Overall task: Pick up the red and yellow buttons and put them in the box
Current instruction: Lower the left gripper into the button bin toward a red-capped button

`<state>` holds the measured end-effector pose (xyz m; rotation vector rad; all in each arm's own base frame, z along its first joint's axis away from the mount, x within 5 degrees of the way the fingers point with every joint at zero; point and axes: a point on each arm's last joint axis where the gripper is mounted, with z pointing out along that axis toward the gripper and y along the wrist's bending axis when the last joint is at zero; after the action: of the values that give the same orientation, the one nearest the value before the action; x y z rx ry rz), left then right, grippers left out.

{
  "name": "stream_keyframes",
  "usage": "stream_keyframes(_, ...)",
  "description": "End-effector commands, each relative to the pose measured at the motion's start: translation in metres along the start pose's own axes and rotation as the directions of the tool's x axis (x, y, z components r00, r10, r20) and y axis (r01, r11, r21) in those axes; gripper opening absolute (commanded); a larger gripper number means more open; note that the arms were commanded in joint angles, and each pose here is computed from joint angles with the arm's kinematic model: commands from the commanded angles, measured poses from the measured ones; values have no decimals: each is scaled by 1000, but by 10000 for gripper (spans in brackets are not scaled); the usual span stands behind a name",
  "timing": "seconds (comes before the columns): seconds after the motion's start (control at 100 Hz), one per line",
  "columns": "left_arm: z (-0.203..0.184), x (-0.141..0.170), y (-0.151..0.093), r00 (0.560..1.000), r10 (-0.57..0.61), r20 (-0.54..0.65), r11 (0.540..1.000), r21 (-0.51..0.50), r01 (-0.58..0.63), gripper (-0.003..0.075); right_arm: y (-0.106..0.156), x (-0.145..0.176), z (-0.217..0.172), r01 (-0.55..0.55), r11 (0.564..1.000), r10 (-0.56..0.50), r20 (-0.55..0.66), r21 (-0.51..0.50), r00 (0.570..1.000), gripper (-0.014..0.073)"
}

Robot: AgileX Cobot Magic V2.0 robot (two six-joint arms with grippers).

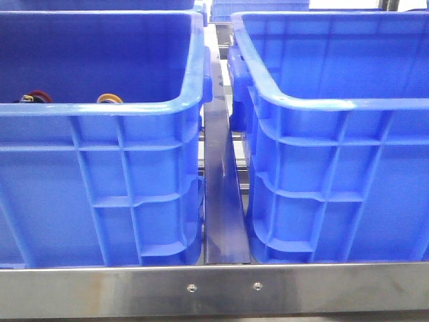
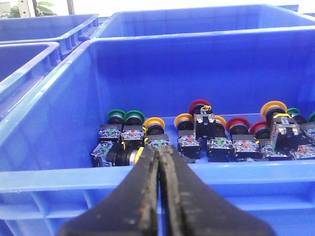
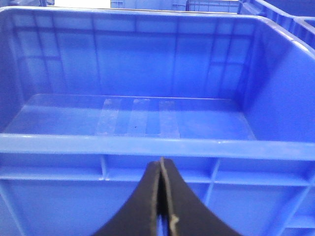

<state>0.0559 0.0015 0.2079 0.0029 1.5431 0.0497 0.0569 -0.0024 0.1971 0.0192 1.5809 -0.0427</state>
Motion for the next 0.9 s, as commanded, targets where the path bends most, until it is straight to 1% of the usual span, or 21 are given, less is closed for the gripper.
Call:
stream_keyframes(0.0, -2, -2, 1, 996, -7, 89, 1000, -10, 8, -20, 0, -7, -2, 14, 1000, -14, 95, 1, 995, -67)
stream_keyframes(0.16, -2, -2, 1, 996, -7, 89, 1000, -10, 8, -20, 0, -7, -2, 14, 1000, -14, 95, 1, 995, -67)
stream_keyframes(0.22, -2, -5, 1, 993, -27, 115, 1000, -10, 29, -20, 0, -7, -2, 14, 1000, -14, 95, 1, 995, -67)
stream_keyframes(0.32, -5, -18, 2, 980, -95, 175, 995, -5, 97, -20, 0, -7, -2, 14, 1000, -14, 95, 1, 995, -67)
stream_keyframes(0.48, -12, -47, 2, 972, -97, 213, 995, 7, 98, -20, 0, -7, -2, 14, 1000, -14, 95, 1, 995, -67)
stream_keyframes(0.62, -19, -75, 1, 982, -96, 165, 995, 24, 93, -20, 0, -7, -2, 14, 1000, -14, 95, 1, 995, -67)
stream_keyframes(0.77, -18, -101, 1, 987, -95, 127, 995, 31, 91, -20, 0, -7, -2, 14, 1000, -14, 95, 1, 995, -67)
stream_keyframes(0.84, -14, -111, 1, 992, -94, 83, 995, 34, 91, -20, 0, -7, -2, 14, 1000, -14, 95, 1, 995, -67)
stream_keyframes(0.89, -9, -119, 0, 996, -88, 30, 996, 38, 87, -20, 0, -7, -2, 14, 1000, -14, 95, 1, 995, -67)
